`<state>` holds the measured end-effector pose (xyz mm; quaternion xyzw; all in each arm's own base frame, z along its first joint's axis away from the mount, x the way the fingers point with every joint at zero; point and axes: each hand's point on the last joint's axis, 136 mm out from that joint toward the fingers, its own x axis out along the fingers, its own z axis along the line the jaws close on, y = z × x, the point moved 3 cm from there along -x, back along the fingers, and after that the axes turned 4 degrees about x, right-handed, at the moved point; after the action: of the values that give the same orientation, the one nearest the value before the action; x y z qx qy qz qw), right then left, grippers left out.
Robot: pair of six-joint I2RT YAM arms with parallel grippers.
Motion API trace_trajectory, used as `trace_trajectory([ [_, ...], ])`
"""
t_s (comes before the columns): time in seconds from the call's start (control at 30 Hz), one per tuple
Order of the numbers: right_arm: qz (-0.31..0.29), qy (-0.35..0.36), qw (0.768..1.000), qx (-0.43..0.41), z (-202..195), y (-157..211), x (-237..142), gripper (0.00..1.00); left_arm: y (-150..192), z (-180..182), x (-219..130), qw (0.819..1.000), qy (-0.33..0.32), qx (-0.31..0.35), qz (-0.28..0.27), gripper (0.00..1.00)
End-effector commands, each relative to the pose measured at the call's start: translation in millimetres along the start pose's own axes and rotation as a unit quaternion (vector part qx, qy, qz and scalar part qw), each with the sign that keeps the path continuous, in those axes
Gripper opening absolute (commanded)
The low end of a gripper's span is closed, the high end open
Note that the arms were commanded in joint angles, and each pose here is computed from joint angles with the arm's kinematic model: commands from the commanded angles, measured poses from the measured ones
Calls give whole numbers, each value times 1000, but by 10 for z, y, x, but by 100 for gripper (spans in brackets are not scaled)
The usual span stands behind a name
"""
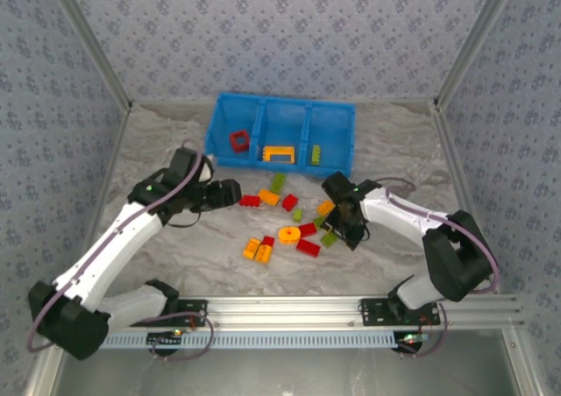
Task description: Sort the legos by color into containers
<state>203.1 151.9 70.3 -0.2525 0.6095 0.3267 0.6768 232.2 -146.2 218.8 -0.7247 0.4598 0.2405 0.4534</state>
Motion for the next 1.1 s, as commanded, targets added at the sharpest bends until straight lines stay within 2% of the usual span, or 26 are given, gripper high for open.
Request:
trace_trajectory([
  [0.0, -7, -15, 999, 39, 19, -50, 42, 63, 38, 25, -74, 997, 57, -49, -2, 75],
  [0.4, 9, -28, 999, 36, 67, -42, 127, 63, 129, 117, -117, 996, 62, -64, -4, 76],
  [0.73, 14, -7, 999, 42, -40, -7, 247, 56, 93, 73, -157, 996, 68, -63, -5, 76],
  [0.83, 12, -8, 999, 41, -20, -21, 294, 52, 81, 56, -156, 995, 72, -63, -5, 76],
  [1.07, -3, -3, 1000, 23, 31, -82, 292, 31, 76, 20, -166, 994, 83, -73, -4, 76],
])
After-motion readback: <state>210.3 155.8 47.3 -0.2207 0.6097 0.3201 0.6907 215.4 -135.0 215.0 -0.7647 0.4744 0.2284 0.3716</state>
